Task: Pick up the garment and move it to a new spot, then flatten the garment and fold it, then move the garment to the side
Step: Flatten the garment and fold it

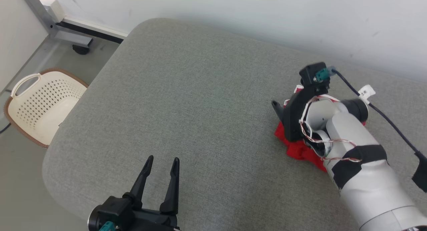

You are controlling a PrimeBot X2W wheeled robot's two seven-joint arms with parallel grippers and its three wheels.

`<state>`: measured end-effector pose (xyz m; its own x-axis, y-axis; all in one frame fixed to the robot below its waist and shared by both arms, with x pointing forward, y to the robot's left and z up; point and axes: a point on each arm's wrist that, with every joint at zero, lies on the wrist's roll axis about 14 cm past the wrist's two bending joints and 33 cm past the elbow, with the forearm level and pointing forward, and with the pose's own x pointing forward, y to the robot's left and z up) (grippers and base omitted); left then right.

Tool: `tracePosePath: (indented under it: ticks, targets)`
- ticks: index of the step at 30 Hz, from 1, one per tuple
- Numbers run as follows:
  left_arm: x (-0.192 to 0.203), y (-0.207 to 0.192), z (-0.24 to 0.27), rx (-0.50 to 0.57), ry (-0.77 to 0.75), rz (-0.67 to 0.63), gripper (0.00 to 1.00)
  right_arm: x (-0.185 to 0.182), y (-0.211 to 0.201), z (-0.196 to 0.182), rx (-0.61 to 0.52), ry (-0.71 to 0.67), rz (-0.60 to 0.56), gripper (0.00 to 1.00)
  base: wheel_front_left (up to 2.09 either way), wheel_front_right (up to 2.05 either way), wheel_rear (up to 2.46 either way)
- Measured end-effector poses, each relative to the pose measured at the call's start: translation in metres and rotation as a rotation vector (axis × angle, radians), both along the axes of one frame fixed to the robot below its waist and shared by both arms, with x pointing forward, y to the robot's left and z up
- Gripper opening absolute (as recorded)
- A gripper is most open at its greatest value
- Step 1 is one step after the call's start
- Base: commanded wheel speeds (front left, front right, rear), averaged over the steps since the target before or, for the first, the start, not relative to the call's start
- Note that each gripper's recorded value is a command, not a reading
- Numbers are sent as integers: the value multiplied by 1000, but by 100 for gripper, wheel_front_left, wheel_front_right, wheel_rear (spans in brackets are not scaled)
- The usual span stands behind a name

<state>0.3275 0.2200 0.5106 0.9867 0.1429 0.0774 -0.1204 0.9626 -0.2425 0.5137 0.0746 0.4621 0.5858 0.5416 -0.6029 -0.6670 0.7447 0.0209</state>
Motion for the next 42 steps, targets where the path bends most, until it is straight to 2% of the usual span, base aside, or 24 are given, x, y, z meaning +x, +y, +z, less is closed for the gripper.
tracePosePath:
  ticks: [4, 8, 10, 14, 15, 16, 17, 21, 25, 35, 42]
  targets:
    - [0, 4, 3, 6, -9, 10, 100, 11, 10, 42, 105, -121, 12, 100, 0, 0, 0]
    - [2, 4, 8, 23, -24, 7, 100, 33, -25, 66, 110, -231, -48, 100, 0, 0, 0]
    - [3, 2, 9, 27, -29, -1, 100, 41, -54, 66, 73, -254, -95, 100, 0, 0, 0]
    - [5, -5, 9, 24, -33, -24, 100, 37, -102, 35, -10, -207, -173, 100, 0, 0, 0]
    - [6, -6, 10, 23, -36, -30, 100, 34, -110, 27, -23, -187, -186, 83, 0, 0, 0]
    - [7, -7, 10, 23, -37, -35, 100, 31, -114, 20, -33, -171, -192, 23, 0, 0, 0]
    - [7, -8, 10, 22, -37, -38, 100, 27, -116, 14, -40, -159, -193, 0, 0, 0, 0]
    - [10, -10, 7, 20, -29, -46, 100, 14, -107, -9, -68, -111, -154, 0, 0, 0, 0]
    - [13, -10, 5, 18, -22, -48, 100, -4, -80, -21, -81, -80, -70, 0, 0, 0, 0]
    - [11, -12, 6, 12, -26, -52, 100, -37, -34, -20, -100, -100, 108, 0, 0, 0, 0]
    - [6, -9, 9, 14, -37, -43, 100, -89, -11, -41, -128, -36, 257, 0, 0, 0, 0]
